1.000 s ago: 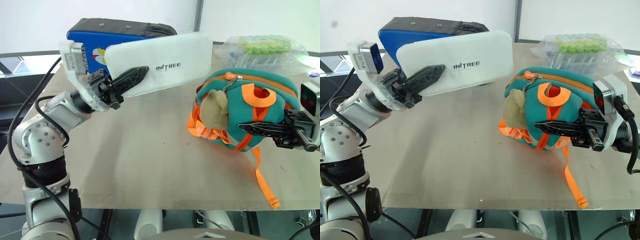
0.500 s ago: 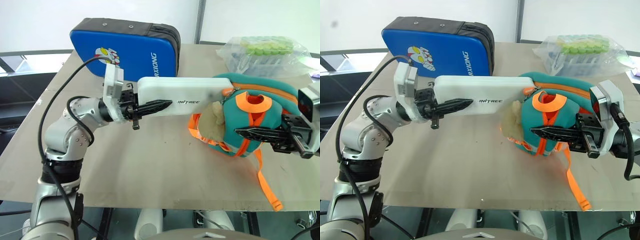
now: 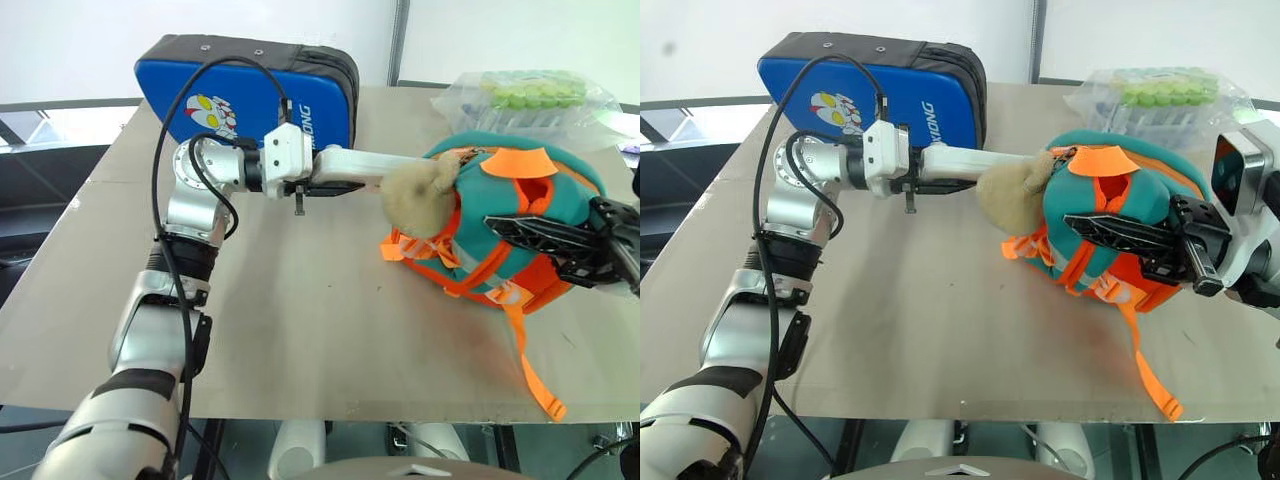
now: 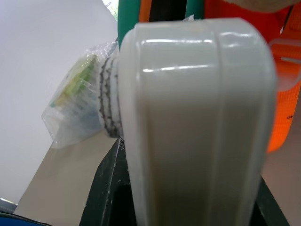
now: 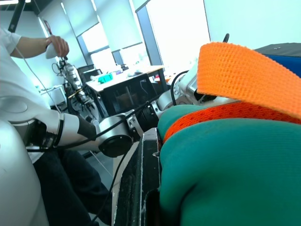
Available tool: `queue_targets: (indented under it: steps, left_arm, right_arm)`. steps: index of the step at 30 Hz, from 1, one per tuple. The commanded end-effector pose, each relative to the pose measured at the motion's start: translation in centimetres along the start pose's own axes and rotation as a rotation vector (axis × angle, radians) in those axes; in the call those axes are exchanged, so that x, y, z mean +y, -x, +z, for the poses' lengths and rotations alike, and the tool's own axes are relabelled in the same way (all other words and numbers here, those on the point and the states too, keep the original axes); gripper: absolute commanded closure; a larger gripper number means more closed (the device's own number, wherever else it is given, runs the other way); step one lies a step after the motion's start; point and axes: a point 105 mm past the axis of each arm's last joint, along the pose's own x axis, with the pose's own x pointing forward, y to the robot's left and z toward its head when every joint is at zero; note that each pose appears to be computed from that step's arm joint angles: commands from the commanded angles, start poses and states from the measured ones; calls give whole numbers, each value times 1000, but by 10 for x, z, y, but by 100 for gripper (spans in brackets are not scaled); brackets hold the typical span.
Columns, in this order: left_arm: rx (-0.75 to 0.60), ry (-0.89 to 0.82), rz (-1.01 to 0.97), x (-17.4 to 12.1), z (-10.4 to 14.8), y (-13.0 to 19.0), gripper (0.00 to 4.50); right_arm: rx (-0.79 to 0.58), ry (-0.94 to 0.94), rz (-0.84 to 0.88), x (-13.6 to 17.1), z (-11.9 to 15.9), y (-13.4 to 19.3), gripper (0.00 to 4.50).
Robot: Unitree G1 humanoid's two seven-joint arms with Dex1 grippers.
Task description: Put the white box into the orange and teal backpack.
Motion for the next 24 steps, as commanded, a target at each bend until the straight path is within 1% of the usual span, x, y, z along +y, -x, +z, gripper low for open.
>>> queue_targets:
  steps: [1,3,4,5,6,8,10,12,14,16,17,20,22,24]
  left_arm:
    - [-99,26,-91,-9,12,-17,352]
    - [-200,91,-136,-12,29,-30,352]
    - [-234,126,-181,-16,37,-39,352]
    - [-241,127,-248,-24,43,-50,352]
    - [-243,125,-294,-30,46,-57,352]
    - [-219,139,-316,-31,51,-86,352]
    - [-191,186,-348,-36,54,-113,352]
    - [-166,203,-383,-46,52,-134,352]
    - [-133,249,-392,-57,42,-148,352]
    - [-99,274,-415,-69,32,-150,251]
    - [-104,301,-393,-69,30,-147,209]
    - [-104,366,-288,-57,25,-133,80]
    - [-102,432,-233,-49,21,-106,8]
    - [-103,534,-139,-35,21,-64,3]
  right_arm:
    - [-43,103,98,23,18,-8,450]
    - [-39,96,107,23,16,-9,450]
    - [-25,95,110,22,13,-10,450]
    - [-3,99,112,22,9,-12,450]
    - [13,102,114,21,6,-13,450]
    - [29,101,109,19,1,-15,450]
    - [74,118,98,17,-7,-16,450]
    - [77,128,65,12,-10,-15,450]
    - [89,148,5,5,-14,-11,450]
    - [113,159,-69,-5,-21,-3,450]
    - [131,166,-116,-11,-26,2,450]
    - [190,190,-188,-19,-37,12,450]
    - [187,188,-217,-22,-40,16,450]
    - [191,187,-254,-27,-44,21,450]
